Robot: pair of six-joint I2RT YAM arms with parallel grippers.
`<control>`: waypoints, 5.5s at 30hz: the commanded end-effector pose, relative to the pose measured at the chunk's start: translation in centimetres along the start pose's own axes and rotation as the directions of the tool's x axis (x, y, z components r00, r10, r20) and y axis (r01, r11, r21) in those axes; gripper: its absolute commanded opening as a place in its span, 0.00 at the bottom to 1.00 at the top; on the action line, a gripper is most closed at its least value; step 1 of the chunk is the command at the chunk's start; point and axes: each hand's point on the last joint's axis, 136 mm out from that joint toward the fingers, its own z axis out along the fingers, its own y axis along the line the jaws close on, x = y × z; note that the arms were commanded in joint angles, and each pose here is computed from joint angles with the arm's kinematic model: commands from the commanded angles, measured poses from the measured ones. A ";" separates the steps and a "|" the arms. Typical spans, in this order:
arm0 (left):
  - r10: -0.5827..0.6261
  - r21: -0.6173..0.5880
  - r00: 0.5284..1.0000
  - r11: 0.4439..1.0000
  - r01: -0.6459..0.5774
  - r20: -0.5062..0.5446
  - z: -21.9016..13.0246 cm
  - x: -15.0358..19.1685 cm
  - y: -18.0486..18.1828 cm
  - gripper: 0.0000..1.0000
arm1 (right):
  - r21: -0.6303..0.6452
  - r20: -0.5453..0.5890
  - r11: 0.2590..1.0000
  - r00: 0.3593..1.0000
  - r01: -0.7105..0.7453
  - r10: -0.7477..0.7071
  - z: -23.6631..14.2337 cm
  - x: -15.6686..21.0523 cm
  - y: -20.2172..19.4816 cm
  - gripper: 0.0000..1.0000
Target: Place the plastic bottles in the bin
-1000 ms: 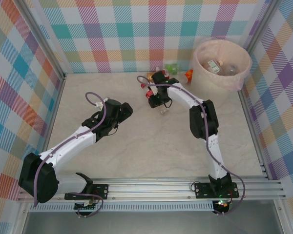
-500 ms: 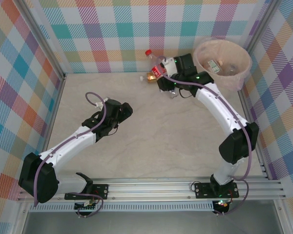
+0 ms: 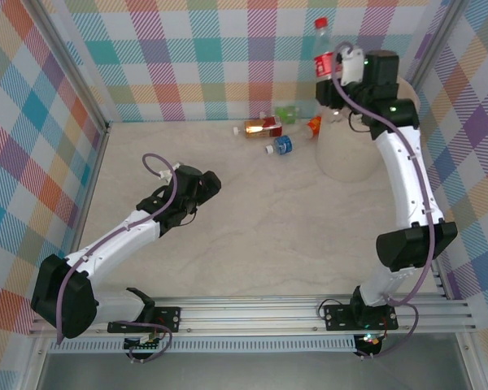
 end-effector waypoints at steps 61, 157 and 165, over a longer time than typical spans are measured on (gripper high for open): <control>0.025 0.091 1.000 0.996 -0.023 -0.016 0.8 -0.4 -2.4 1.00 | 0.327 -0.049 0.912 0.959 -0.248 0.278 0.8 2.1 -13.1 0.95; 0.202 -0.067 0.966 0.974 -0.215 -0.161 7.2 2.3 -0.6 1.00 | -0.080 -0.238 0.884 0.870 -0.461 0.432 12.0 15.8 9.5 0.44; 0.161 -0.008 0.974 0.986 -0.165 -0.157 6.9 2.1 -1.9 1.00 | -0.157 -0.131 0.944 0.954 -0.290 0.271 6.0 9.4 9.1 0.42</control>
